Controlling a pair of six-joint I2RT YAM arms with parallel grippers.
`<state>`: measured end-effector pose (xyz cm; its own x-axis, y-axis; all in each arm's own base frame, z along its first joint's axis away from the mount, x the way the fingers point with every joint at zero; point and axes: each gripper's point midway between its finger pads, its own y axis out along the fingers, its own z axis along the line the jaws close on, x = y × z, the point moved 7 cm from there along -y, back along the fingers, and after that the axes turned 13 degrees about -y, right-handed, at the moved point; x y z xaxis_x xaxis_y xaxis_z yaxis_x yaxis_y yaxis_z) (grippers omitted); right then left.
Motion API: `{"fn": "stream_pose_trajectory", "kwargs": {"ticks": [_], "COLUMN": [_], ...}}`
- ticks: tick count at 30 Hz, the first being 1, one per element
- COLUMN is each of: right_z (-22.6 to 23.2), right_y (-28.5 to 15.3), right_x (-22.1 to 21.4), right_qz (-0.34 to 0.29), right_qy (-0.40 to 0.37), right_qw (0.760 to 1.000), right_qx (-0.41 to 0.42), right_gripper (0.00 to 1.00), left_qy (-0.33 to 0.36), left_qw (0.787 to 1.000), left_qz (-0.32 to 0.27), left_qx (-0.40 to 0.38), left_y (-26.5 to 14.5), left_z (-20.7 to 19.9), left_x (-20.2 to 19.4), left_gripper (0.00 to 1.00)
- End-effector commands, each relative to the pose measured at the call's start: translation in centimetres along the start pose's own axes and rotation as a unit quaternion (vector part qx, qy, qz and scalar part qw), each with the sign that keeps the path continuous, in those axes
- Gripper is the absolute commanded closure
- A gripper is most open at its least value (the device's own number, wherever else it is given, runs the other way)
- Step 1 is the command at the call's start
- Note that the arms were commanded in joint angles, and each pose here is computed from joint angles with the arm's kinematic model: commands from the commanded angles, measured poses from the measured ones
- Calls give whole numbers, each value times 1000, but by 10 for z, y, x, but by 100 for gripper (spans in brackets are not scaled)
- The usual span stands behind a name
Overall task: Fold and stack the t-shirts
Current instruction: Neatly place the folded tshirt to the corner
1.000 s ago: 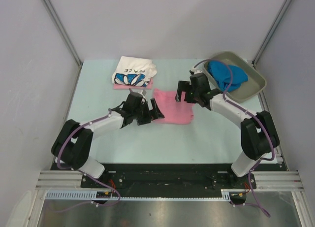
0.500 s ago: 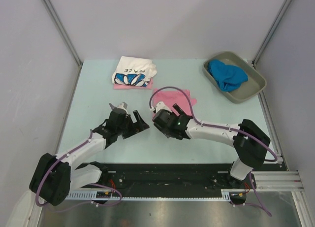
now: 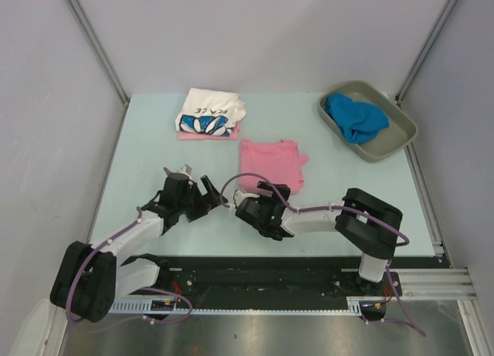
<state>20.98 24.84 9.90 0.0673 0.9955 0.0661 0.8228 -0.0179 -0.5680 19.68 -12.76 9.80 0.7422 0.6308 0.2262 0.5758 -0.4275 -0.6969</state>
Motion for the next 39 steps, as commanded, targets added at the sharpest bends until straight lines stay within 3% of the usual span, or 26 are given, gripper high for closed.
{"fn": "stream_pose_trajectory", "kwargs": {"ticks": [1, 4, 8, 13, 16, 17, 19, 20, 27, 32, 39], "right_z": [2, 7, -2, -1, 4, 4, 7, 7, -3, -32, -59], "right_y": [16, 31, 54, 74, 85, 86, 87, 87, 63, 35, 4], "right_x": [25, 22, 15, 15, 16, 15, 12, 11, 11, 13, 15], "right_qz": [-37, -26, -27, -34, -31, -31, -22, -20, -20, -40, -73], "right_qy": [-45, -49, 19, 41, 49, 55, 62, 72, 109, 130, 145], "right_qw": [998, 998, 999, 998, 996, 996, 994, 994, 990, 989, 986], "right_qx": [-27, -14, 2, 38, 65, 68, 82, 83, 86, 56, 36], "right_gripper": [0, 0, 0, 5, 22, 43, 71, 100, 100, 100, 100], "left_qy": [6, 3, -8, -10, -11, -13, -13, -12, -50, -130, -169], "left_qw": [999, 999, 999, 999, 999, 999, 999, 999, 995, 969, 945], "left_qz": [0, 6, 14, 16, 19, 21, 19, 14, 43, 103, 160], "left_qx": [-31, -34, -33, -36, -32, -28, -26, -33, -71, -184, -229], "left_y": [-3, -2, 1, 2, 4, 5, 7, 8, 20, 13, 12], "left_z": [-1, 3, 9, 10, 12, 13, 13, 11, -3, -25, -40], "left_x": [6, 7, 9, 11, 12, 13, 14, 17, 18, 5, -3], "left_gripper": [0, 0, 0, 0, 0, 0, 0, 0, 0, 0, 0]}}
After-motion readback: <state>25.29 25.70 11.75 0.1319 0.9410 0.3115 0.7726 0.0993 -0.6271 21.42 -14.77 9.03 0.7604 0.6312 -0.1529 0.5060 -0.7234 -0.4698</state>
